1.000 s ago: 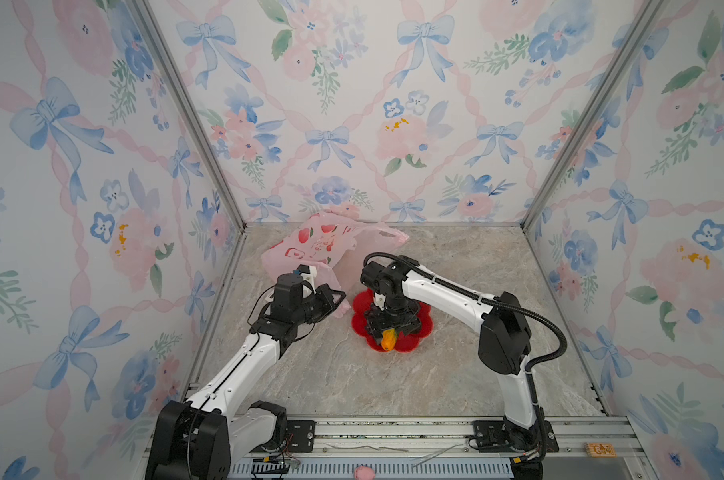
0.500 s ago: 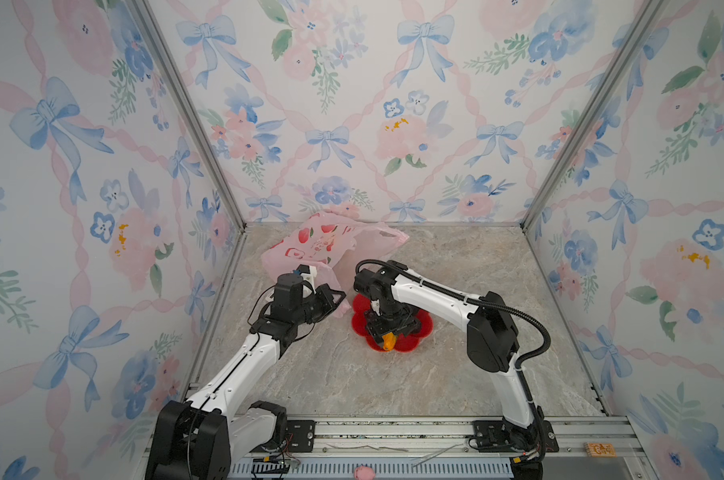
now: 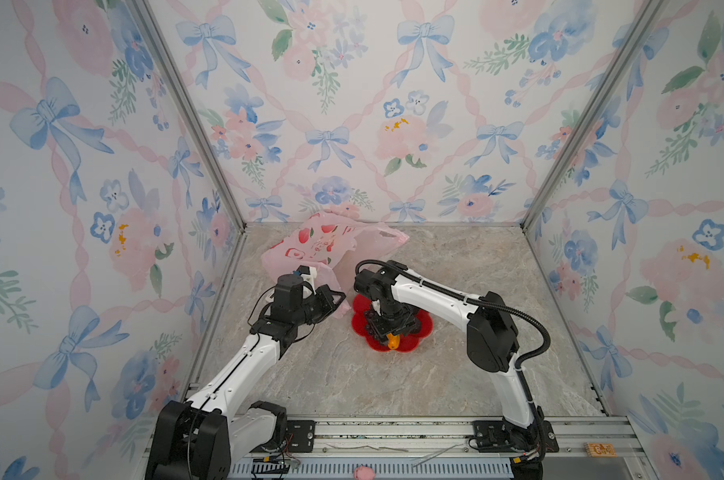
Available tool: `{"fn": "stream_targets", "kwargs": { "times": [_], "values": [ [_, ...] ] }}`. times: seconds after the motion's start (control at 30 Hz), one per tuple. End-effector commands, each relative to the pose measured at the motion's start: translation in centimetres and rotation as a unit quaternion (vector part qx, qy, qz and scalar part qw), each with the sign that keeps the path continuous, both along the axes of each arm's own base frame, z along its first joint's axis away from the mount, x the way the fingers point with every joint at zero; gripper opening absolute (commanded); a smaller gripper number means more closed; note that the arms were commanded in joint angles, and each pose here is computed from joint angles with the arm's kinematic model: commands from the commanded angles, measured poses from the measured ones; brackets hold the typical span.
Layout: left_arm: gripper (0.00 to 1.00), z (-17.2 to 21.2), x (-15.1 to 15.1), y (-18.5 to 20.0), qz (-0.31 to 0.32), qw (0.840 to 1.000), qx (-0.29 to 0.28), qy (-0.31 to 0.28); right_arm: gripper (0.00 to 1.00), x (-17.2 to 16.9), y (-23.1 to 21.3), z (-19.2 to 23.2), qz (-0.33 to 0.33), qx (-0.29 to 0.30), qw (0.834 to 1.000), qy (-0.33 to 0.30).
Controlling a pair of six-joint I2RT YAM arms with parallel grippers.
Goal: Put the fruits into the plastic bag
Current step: 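Grasp the green-yellow cucumber at its end with the right gripper and lift, then carry the cucumber toward the pink bag held by the left gripper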
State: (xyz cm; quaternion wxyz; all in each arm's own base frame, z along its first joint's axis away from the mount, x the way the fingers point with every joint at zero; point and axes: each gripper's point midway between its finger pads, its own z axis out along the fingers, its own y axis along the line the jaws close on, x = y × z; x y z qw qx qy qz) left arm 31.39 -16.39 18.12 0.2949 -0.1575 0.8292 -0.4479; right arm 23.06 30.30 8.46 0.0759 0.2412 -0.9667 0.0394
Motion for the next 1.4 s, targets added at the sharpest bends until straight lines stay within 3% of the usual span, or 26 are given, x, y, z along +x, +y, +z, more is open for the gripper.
{"fn": "stream_targets", "kwargs": {
  "times": [0.0,0.1,0.27,0.43,0.8,0.93,1.03,1.23,1.37],
  "values": [
    [0.0,0.2,-0.2,0.1,-0.001,1.0,0.001,-0.009,0.65,-0.3,0.0,-0.7,0.003,-0.013,1.0,0.007],
    [0.0,0.3,-0.2,0.1,-0.002,1.0,0.001,-0.009,0.58,-0.5,0.0,-0.8,0.0,-0.012,1.0,0.008],
    [0.0,0.4,-0.3,0.4,0.0,1.0,0.001,-0.011,0.35,-0.7,0.0,0.0,-0.005,-0.005,1.0,0.001],
    [0.0,0.3,-0.5,0.5,0.003,1.0,0.001,-0.011,0.23,-0.8,-0.4,1.7,-0.01,0.001,1.0,-0.01],
    [0.0,0.6,-0.4,0.5,0.002,1.0,0.001,-0.015,0.2,-0.4,-2.5,7.3,-0.03,0.031,0.998,-0.035],
    [0.0,0.5,-0.3,0.4,0.0,1.0,0.0,-0.012,0.2,-0.5,-2.6,9.8,-0.047,0.081,0.995,-0.036],
    [0.0,0.5,-0.3,0.4,-0.001,1.0,0.0,-0.012,0.2,0.0,-1.4,11.9,-0.061,0.152,0.986,-0.043],
    [0.0,0.5,-0.4,0.3,-0.006,1.0,-0.001,-0.01,0.18,3.2,2.4,14.7,-0.099,0.311,0.944,-0.052],
    [0.0,0.9,-0.4,0.3,-0.009,1.0,0.001,-0.013,0.18,6.3,4.9,14.9,-0.123,0.375,0.917,-0.047]
  ]
}}
